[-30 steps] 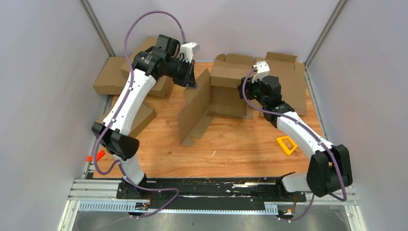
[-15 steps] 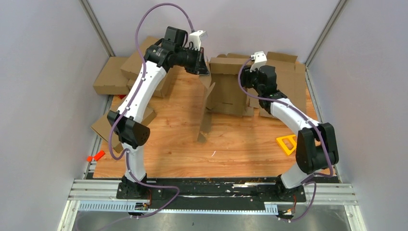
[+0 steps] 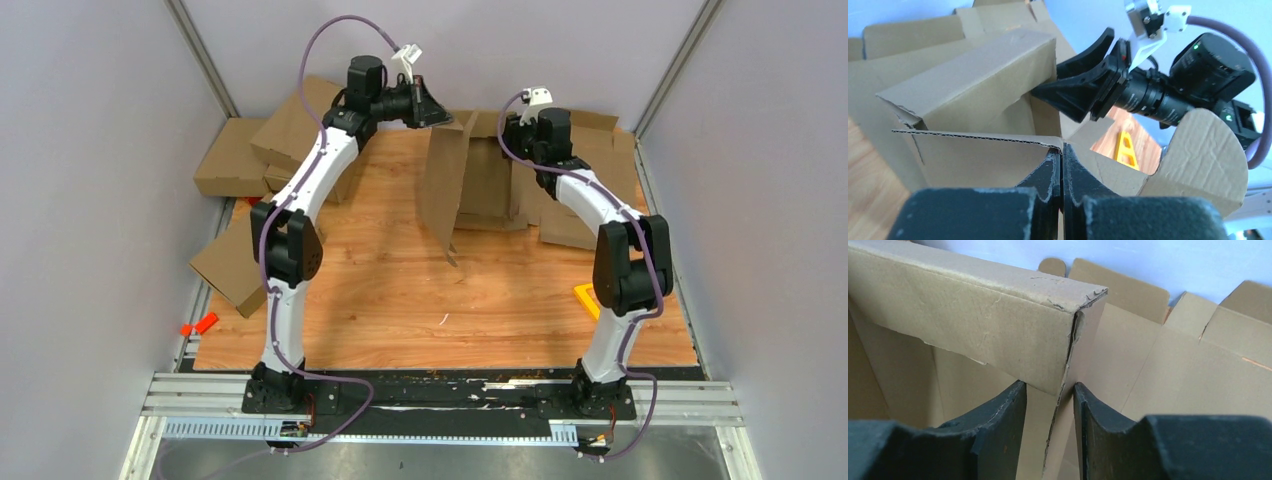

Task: Fold the paper box

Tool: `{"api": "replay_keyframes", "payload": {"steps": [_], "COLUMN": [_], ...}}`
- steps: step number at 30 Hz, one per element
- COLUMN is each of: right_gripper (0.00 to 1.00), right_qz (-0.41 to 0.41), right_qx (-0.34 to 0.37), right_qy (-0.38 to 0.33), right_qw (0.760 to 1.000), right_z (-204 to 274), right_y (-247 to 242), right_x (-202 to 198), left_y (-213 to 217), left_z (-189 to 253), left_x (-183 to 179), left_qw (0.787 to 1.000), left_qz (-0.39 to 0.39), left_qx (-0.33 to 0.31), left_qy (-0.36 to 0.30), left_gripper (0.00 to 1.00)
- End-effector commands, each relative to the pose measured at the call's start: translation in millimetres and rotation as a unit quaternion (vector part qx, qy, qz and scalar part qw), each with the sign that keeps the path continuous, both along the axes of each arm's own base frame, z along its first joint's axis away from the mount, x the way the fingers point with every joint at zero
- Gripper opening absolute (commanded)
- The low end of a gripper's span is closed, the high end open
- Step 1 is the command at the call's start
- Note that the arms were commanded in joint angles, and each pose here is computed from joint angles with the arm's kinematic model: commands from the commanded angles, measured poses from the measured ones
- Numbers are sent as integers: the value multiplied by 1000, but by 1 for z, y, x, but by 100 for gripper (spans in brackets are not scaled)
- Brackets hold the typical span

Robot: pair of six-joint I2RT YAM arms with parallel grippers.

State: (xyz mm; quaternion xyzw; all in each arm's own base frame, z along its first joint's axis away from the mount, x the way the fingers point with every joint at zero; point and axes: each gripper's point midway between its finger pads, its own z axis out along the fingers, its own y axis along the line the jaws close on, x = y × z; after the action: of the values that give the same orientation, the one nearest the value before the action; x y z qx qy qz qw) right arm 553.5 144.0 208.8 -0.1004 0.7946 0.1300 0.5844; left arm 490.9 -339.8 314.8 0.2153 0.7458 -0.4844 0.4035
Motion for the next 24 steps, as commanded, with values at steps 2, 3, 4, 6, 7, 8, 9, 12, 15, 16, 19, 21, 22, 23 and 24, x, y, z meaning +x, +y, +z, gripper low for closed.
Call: {"api": "replay_keyframes", "payload": {"steps": [2, 3, 4, 6, 7, 8, 9, 12, 15, 16, 19, 21, 22, 23, 24], "right_gripper": [37, 34, 34, 32, 31, 31, 29, 27, 28, 28, 30, 31, 31, 31, 31], "right_qz": [49, 51, 51, 55, 55, 54, 54, 47, 23, 15, 1, -10, -16, -26, -29], "right_qx": [34, 38, 42, 56, 61, 67, 75, 91, 102, 105, 112, 109, 110, 115, 123], "right_qy": [36, 42, 56, 79, 89, 101, 110, 146, 184, 193, 216, 235, 238, 241, 248], "right_qw": [998, 997, 996, 994, 993, 991, 990, 984, 977, 976, 970, 966, 965, 963, 960], "right_z": [-7, -10, -15, -23, -25, -28, -29, -35, -48, -51, -66, -82, -85, -86, -91], "right_y": [27, 28, 29, 34, 34, 35, 37, 41, 45, 47, 57, 63, 66, 66, 69], "right_x": [5, 6, 4, 0, -3, -6, -10, -28, -55, -66, -101, -130, -142, -154, -166], "left_y": [-22, -23, -25, -28, -29, -30, -30, -26, -19, -16, -10, -6, -4, -3, -2], "left_z": [-42, -42, -43, -38, -36, -35, -35, -35, -53, -59, -73, -78, -80, -83, -88], "left_x": [-1, 0, -1, -5, -8, -11, -15, -28, -45, -51, -74, -91, -100, -110, -119], "left_qw": [991, 990, 988, 981, 977, 973, 969, 963, 961, 960, 956, 950, 947, 944, 942], "left_qz": [-63, -64, -69, -84, -89, -94, -99, -105, -97, -92, -89, -92, -93, -94, -94], "left_qx": [-69, -77, -88, -125, -144, -161, -173, -190, -188, -187, -188, -200, -205, -207, -207], "left_qy": [94, 99, 107, 121, 128, 138, 146, 157, 180, 188, 208, 222, 231, 237, 247], "left_gripper": [0, 0, 0, 0, 0, 0, 0, 0, 0, 0, 0, 0, 0, 0, 0]}}
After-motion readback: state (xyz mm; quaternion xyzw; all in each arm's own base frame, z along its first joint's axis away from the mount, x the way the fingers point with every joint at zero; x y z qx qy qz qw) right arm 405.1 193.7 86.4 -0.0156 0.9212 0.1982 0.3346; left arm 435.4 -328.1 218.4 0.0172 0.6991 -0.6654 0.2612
